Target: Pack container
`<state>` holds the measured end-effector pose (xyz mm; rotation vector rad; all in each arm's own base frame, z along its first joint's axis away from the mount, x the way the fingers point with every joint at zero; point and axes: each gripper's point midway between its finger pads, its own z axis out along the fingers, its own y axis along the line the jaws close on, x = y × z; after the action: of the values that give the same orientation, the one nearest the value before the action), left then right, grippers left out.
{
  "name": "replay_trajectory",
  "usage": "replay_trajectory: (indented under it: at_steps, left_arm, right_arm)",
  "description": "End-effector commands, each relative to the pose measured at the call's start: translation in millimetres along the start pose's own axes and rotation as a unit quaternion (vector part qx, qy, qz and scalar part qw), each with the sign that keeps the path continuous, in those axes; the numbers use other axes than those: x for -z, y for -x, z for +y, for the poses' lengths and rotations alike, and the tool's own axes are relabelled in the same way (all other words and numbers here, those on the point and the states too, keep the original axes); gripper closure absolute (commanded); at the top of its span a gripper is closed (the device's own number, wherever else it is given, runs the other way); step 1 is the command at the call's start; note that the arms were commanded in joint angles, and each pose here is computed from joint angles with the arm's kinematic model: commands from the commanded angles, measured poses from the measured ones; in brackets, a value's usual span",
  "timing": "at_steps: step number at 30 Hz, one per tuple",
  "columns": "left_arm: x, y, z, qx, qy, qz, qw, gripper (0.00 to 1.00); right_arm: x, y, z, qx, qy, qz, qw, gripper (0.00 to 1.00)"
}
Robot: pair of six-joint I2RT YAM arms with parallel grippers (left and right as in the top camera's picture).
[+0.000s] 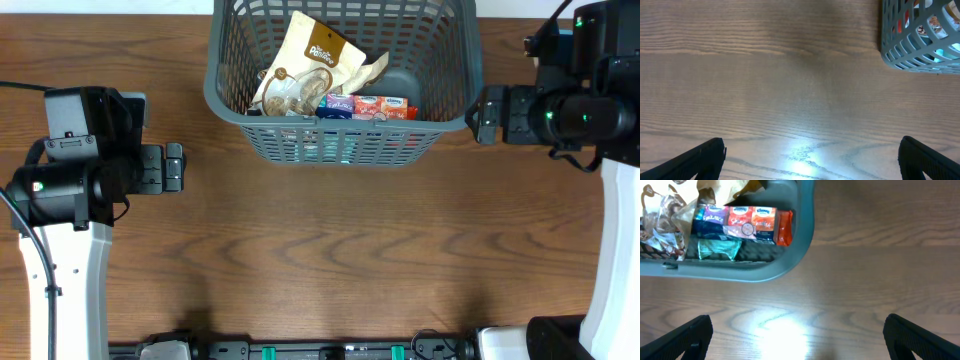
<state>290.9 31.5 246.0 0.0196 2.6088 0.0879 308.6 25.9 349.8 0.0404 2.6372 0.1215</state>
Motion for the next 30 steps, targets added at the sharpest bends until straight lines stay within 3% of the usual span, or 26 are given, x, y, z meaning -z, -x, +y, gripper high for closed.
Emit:
replay_trajectory:
  at_steps: [1, 6, 12, 30]
  left_arm:
    - [-1, 0, -1, -0.006, -0.003, 0.000, 1.000, 0.01]
    - [-1, 0, -1, -0.006, -0.003, 0.000, 1.000, 0.01]
    - [-1, 0, -1, -0.006, -0.003, 0.000, 1.000, 0.01]
    - [-1, 0, -1, -0.006, -0.003, 0.000, 1.000, 0.01]
  right_arm:
    - [-18, -2, 3, 0.008, 0.000, 0.012, 1.000, 0.01]
    - [-68, 1, 7, 0.015, 0.011, -0.019, 1.000, 0.01]
    - [-108, -21, 1, 0.017, 0.016, -0.118, 0.993, 0.01]
    - [-146, -102, -24, 0.017, 0.011, -0.342, 0.939, 0.01]
